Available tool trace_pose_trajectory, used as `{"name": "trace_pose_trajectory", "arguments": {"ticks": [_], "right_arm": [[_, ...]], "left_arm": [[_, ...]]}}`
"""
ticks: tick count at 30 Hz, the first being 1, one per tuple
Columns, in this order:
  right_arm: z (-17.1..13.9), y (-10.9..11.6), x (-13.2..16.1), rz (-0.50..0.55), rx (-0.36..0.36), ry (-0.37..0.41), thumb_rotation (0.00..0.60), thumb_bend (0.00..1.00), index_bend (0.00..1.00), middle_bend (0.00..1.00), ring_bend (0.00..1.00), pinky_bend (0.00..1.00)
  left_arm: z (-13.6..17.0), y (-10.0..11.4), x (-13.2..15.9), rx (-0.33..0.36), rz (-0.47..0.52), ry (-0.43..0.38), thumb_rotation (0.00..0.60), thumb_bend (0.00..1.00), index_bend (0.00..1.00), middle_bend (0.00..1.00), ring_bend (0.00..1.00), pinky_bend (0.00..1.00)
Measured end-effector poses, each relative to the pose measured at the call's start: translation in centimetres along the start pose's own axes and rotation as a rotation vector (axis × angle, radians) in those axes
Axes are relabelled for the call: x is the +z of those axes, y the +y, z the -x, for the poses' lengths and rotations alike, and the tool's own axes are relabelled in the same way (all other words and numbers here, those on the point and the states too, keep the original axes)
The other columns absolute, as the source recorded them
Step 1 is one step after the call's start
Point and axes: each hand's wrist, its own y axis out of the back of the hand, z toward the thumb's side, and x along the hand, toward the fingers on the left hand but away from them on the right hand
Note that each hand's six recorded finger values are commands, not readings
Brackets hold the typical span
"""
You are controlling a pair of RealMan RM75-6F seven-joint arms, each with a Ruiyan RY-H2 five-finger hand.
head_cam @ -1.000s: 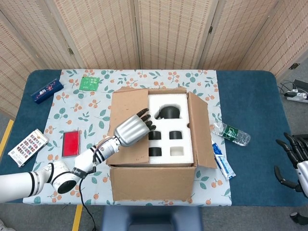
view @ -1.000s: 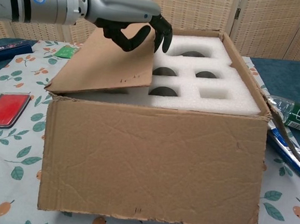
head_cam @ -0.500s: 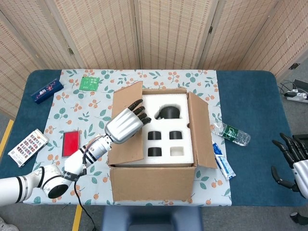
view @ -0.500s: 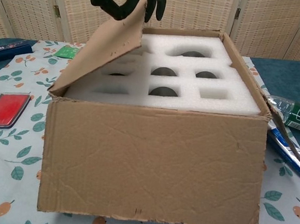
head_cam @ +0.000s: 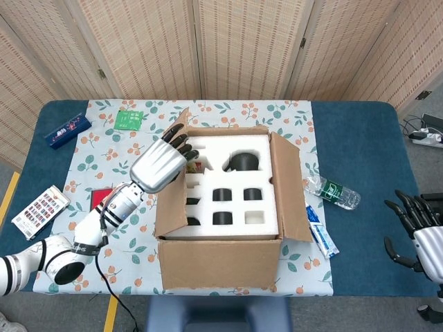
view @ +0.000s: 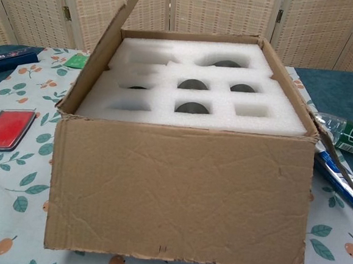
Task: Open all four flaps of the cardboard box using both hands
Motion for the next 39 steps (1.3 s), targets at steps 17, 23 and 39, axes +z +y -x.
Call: {"name": "trace_pose_trajectory", "arguments": {"ticks": [17,23,39], "right_arm": [[0.5,-0.5,0.1,-0.006,0.019,-0.002,0.416,0.54,0.09,0.0,0.0,0.0],[0.6,-0.6,0.2,-0.008,0.021,0.0,0.416,0.54,0.1,0.0,0.0,0.0],[0.9,-0.9,0.3,-0.011,0.029,-0.001,0.417,0.54,0.1,0.0,0.0,0.0]], "left_arm": [[2.0,1.1,-4.5,-0.007,-0.071,0.12,0.6,1.0,0.38,0.46,0.27,0.15],[2.7,1.4,-5.8,-0.011,-0.079,0.153,0.6,1.0,0.38,0.46,0.27,0.15],[5.8,0.0,-10.3,-0.092,-0.177,0.271,0.6,1.0,0.36,0.46,0.28,0.15]]}}
